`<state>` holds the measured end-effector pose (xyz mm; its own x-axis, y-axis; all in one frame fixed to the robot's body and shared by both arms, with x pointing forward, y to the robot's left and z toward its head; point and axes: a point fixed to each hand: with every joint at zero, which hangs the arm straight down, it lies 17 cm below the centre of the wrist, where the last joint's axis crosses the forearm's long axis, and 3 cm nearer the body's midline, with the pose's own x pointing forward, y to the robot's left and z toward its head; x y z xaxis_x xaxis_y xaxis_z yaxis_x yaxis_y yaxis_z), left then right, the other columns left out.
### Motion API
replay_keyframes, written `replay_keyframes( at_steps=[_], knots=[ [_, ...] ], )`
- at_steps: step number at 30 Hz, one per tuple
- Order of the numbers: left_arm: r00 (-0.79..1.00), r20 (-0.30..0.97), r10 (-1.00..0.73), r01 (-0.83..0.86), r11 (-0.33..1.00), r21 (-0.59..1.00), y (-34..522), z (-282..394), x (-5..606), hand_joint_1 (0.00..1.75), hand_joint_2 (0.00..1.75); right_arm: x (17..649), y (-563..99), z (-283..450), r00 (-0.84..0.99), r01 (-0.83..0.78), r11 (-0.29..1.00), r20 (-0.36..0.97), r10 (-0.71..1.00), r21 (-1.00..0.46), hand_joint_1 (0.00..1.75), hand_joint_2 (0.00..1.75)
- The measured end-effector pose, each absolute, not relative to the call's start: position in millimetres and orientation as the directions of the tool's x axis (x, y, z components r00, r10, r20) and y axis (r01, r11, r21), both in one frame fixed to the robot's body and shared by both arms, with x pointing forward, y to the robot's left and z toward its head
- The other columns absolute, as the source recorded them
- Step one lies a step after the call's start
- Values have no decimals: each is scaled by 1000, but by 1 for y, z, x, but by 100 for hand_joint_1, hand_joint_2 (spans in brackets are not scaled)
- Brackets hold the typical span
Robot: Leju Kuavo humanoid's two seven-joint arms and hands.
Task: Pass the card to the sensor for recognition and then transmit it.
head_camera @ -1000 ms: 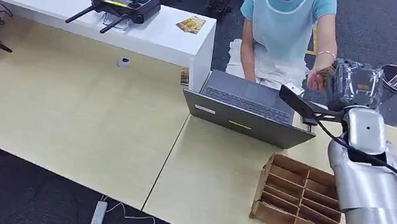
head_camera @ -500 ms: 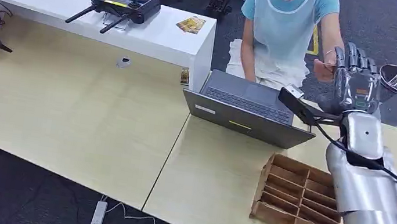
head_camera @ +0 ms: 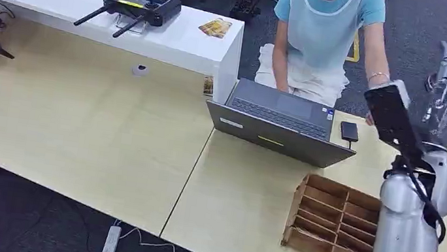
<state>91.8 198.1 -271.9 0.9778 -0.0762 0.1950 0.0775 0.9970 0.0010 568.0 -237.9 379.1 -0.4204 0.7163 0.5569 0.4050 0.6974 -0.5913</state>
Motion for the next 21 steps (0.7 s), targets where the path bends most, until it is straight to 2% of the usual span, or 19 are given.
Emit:
replay_keyframes(
  at_steps=[5, 14, 21],
  knots=[
    [977, 197, -76, 77, 997, 1, 198, -272, 92, 0, 0, 529, -256, 415, -511, 435, 807, 629, 586, -399, 0, 175],
    [979, 202, -40, 40, 999, 5, 200, -272, 94, 0, 0, 494, -251, 417, -618, 308, 924, 690, 376, -228, 0, 175],
    [980, 198, -3, 2, 1000, 4, 198, -272, 94, 0, 0, 463, -258, 393, -648, 246, 961, 716, 258, -124, 0, 175]
  ],
)
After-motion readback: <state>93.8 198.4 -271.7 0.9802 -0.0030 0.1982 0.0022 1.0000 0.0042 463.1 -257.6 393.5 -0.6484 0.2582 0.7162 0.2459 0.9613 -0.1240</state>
